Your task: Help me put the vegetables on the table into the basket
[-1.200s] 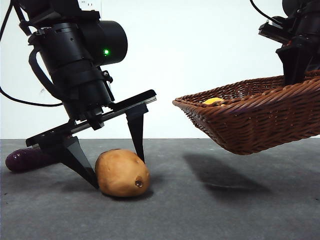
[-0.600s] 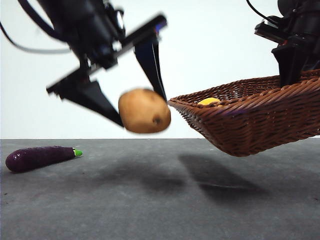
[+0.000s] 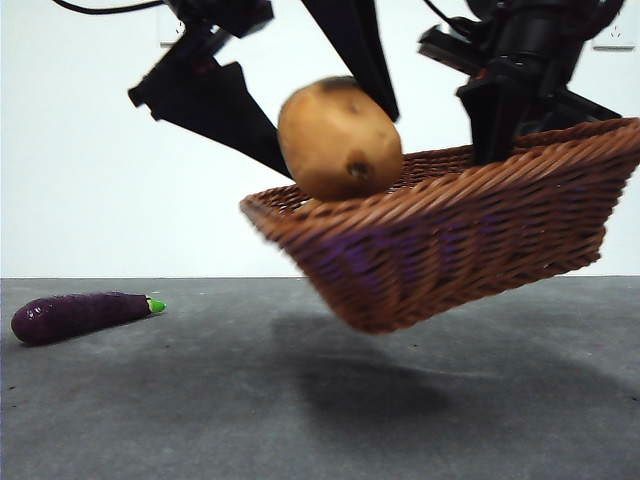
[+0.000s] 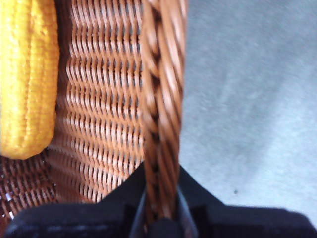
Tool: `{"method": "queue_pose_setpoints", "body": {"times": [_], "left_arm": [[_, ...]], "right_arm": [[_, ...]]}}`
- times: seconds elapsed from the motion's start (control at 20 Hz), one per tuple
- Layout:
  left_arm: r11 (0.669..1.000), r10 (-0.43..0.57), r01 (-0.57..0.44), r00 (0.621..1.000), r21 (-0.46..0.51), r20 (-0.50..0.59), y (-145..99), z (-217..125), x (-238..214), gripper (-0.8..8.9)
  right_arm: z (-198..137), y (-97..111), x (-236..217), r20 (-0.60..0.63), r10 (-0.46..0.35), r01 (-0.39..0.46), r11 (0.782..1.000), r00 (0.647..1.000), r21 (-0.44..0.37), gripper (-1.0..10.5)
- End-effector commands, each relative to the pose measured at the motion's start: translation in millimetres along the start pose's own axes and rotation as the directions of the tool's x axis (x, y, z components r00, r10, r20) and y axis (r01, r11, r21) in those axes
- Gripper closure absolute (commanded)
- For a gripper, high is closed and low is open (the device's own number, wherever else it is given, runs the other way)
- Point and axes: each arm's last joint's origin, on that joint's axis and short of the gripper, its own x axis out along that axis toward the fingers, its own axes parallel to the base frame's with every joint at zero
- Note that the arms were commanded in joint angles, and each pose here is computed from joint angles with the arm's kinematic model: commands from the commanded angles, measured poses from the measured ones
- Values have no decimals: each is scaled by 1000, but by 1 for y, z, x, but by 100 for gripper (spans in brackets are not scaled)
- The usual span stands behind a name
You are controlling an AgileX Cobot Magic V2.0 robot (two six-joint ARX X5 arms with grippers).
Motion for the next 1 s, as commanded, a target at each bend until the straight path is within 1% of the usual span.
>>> {"method": "queue_pose_setpoints", "body": {"times": [0.05,0.15,0.2,0.25,0.35,0.5,0.6,0.65,0.7,0.75,0.85,0.9,1.0], "left_arm": [[1000,11,-11,1000,26,-23,-1,-4,6,689],[999,11,-10,1000,31,-26,-3,-5,6,358],[999,25,-24,999,33,-21,-3,-5,7,239],[999,37,-36,999,33,-21,-2,-5,7,216],[998,60,-59,998,33,-17,-1,-5,6,216],[997,65,-64,998,50,-20,-1,-6,6,216],[990,96,-93,995,108,-23,0,-8,1,216],[978,147,-143,989,152,-18,2,-10,-5,216],[961,208,-201,978,191,-13,5,-13,-11,216],[928,302,-292,953,232,-6,9,-16,-19,216],[851,462,-450,887,272,23,20,-19,-34,216],[818,515,-502,857,283,30,26,-19,-40,216],[794,555,-537,832,285,20,44,-13,-46,217]], "right_arm": [[-3,12,6,-16,-3,3,1000,1000,5,957],[-5,21,8,-24,3,-3,1000,1000,-15,957],[-5,24,8,-25,4,-4,1000,1000,-16,957],[-6,27,9,-27,6,-6,1000,1000,-21,957],[-7,29,9,-30,8,-9,1000,1000,-24,957],[-7,29,9,-33,2,-3,1000,999,-20,957],[-7,27,9,-33,-34,33,999,999,-17,957],[-7,26,9,-31,-46,46,999,998,-17,957],[-7,24,9,-34,-46,46,999,998,-10,957],[-7,21,8,-36,-51,51,999,998,0,957],[-6,16,7,-32,-53,53,999,998,9,957],[-5,11,6,-29,-56,56,998,998,21,957],[-3,4,4,-24,-60,61,997,998,37,957]]}}
